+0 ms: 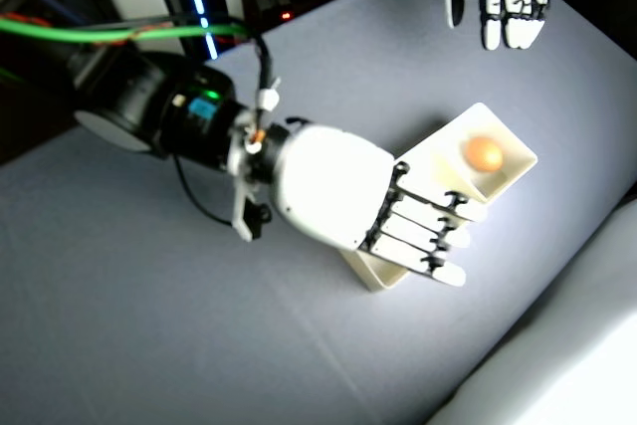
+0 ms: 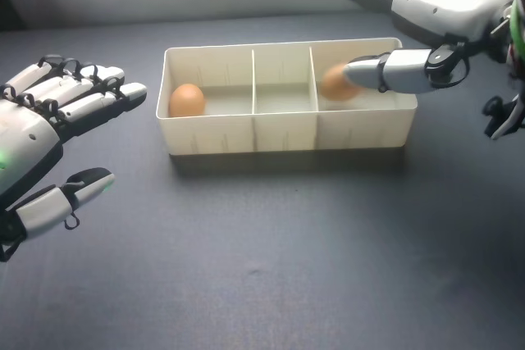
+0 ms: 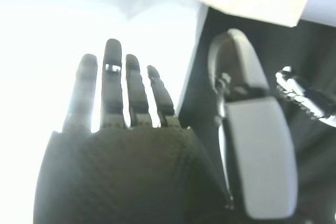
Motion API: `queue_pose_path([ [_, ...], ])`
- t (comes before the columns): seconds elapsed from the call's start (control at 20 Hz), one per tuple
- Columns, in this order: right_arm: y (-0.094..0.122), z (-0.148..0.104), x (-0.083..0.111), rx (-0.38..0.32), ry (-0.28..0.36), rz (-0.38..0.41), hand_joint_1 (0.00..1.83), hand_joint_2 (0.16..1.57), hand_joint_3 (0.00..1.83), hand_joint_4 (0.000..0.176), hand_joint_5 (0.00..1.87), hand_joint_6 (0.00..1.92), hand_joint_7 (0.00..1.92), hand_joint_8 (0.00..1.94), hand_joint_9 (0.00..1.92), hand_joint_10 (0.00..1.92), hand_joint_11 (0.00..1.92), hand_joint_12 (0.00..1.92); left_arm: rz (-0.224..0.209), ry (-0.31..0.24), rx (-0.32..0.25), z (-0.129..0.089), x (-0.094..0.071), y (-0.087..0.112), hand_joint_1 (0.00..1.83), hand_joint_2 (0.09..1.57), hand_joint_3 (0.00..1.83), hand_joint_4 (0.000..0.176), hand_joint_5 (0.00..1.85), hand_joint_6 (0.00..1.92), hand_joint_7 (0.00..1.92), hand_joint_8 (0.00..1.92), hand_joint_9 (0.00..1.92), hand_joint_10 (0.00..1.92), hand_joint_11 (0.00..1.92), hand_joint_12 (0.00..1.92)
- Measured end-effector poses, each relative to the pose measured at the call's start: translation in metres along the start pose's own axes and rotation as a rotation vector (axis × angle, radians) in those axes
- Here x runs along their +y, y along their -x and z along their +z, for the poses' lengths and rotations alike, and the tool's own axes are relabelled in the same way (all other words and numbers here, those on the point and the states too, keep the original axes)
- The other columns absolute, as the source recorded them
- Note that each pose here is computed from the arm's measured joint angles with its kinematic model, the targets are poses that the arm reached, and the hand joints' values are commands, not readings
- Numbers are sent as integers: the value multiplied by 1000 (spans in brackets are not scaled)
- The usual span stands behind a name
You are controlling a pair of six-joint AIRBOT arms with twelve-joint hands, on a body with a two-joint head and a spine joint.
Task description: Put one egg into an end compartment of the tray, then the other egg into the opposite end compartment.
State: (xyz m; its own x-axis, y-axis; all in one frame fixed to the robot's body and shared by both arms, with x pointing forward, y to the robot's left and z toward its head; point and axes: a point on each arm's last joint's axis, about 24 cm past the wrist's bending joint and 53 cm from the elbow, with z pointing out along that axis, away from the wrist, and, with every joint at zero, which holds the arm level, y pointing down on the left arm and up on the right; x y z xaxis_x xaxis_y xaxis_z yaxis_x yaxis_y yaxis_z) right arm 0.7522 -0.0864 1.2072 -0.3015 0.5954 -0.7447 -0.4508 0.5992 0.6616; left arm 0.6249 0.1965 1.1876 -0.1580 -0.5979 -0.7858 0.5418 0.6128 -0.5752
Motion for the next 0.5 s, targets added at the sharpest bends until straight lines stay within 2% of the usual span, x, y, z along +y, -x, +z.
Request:
queue_pose_path([
  [0.05,-2,-2,7,3,14,6,290,1225,9,51,0,0,0,0,0,0,0,1,0,0,-2,0,0,0,721,1365,0,26,253,1,194,2,198,6,0,974],
  [0.1,-2,-7,15,0,35,4,242,1237,14,54,0,0,0,0,0,0,0,0,-1,-3,-5,0,-1,1,751,1359,0,11,254,2,204,3,210,9,0,1023],
  [0.15,6,-14,26,-24,67,5,148,1265,24,78,0,0,0,0,0,0,0,0,-7,-3,-15,-2,-2,2,710,1363,1,13,245,1,215,5,225,15,0,1044],
  [0.2,16,-22,30,-55,87,3,85,1272,23,56,0,0,0,0,0,0,0,0,-13,-2,-23,-3,-2,3,695,1365,2,3,237,0,214,4,224,14,0,1050],
  [0.25,29,-35,36,-97,115,-7,87,1288,25,31,0,0,0,0,0,0,43,22,-13,-5,-27,-5,-2,3,681,1370,3,0,219,1,205,0,211,8,0,1027],
  [0.3,36,-42,39,-116,129,-14,60,1287,20,45,0,0,0,0,0,0,8,4,-19,-3,-36,-7,-2,4,656,1371,2,0,174,0,167,0,170,1,0,938],
  [0.35,42,-52,43,-139,148,-19,81,1291,18,54,0,0,0,0,0,0,4,2,-27,6,-48,-10,-1,6,622,1377,2,20,106,0,116,0,109,3,0,740],
  [0.4,42,-61,47,-147,167,-32,38,1317,24,73,0,0,0,0,0,0,0,0,-27,5,-58,-13,0,7,592,1380,2,23,26,6,42,5,25,7,0,386],
  [0.45,40,-66,52,-149,185,-36,38,1317,24,73,0,0,0,0,0,0,0,0,-32,5,-67,-15,-1,8,592,1380,2,23,26,6,42,5,25,7,0,386],
  [0.5,35,-75,58,-145,209,-39,23,1314,21,95,0,0,0,0,0,0,0,0,-40,-3,-84,-18,-4,11,562,1383,2,18,4,0,8,0,4,1,0,76],
])
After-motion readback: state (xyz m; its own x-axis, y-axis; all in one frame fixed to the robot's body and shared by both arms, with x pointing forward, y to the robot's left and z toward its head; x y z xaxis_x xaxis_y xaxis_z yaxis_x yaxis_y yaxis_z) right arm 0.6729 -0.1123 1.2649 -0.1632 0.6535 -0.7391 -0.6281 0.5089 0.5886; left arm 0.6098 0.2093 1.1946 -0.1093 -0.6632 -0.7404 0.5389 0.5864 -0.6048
